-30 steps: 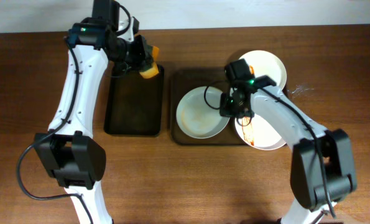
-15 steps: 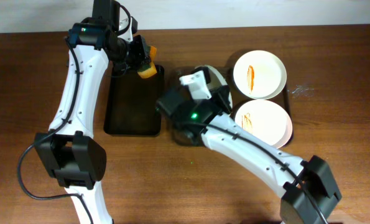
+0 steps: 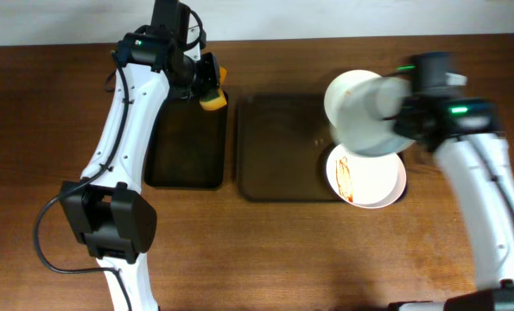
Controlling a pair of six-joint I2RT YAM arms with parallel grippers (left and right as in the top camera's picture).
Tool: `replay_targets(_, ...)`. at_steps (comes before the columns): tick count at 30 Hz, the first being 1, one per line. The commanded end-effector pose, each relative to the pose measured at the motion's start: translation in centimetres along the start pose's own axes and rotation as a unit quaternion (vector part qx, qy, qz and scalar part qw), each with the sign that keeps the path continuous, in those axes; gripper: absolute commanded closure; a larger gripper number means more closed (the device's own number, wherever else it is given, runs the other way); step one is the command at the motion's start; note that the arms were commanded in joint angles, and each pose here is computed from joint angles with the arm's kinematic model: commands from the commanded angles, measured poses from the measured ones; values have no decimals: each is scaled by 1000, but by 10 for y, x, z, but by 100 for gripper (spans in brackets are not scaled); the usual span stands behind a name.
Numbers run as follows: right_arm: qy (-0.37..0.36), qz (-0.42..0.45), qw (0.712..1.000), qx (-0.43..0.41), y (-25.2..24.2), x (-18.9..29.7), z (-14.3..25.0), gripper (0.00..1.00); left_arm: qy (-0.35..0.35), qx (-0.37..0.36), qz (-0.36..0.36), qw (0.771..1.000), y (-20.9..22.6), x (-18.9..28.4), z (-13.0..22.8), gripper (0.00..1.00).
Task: Clean dirty plates on tray and stack at the side
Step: 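Carry the cleaned plate with the right gripper to the table's right side, then grasp the next plate rim with the right gripper and bring sponge over it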
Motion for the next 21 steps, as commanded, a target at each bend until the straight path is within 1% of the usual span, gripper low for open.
replay_targets(1,61,-72,989,-117,-70,-33,9,96,2,-6,-10,1000,0,-6,2,100)
replay_targets(3,95,-44,979,-177,-113,-62,21,96,2,-14,-6,1000,-6,-8,5,100)
replay_targets(6,132,-23,967,-217,-150,-105,38,96,-1,-19,-1,1000,-11,-9,6,100)
replay_targets(7,145,-24,961,-234,-160,-126,44,96,-1,-20,0,1000,-11,-9,6,100)
replay_targets(10,154,-26,958,-239,-165,-151,48,96,-1,-22,1,1000,-13,-9,7,100)
replay_targets(14,151,-24,963,-221,-165,-192,48,96,-4,-23,3,1000,-14,-9,6,100)
replay_targets(15,152,-19,964,-218,-165,-201,49,94,-4,-23,3,1000,-14,-9,6,100)
replay_targets(16,149,-9,965,-218,-167,-208,49,77,-4,-23,3,1000,-14,-9,6,100)
replay_targets(17,146,-9,965,-218,-167,-212,49,61,-6,-24,4,1000,-14,-9,5,100)
replay_targets(18,147,-13,965,-218,-167,-212,49,52,-8,-24,6,1000,-15,-9,4,100)
replay_targets(19,159,-28,962,-219,-164,-208,50,47,-9,-25,7,1000,-15,-9,4,100)
replay_targets(21,177,-59,957,-224,-160,-195,46,48,-8,-26,7,1000,-16,-10,5,100)
Point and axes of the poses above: each gripper's point midway between its finger pads, its own x axis back along the fingers, its own y axis along the line the jaws close on, z = x × y, the point moved 8 cm from there along x, back along the fingers, and after that the axes turned 15 degrees about x, right-handed, at the moved point
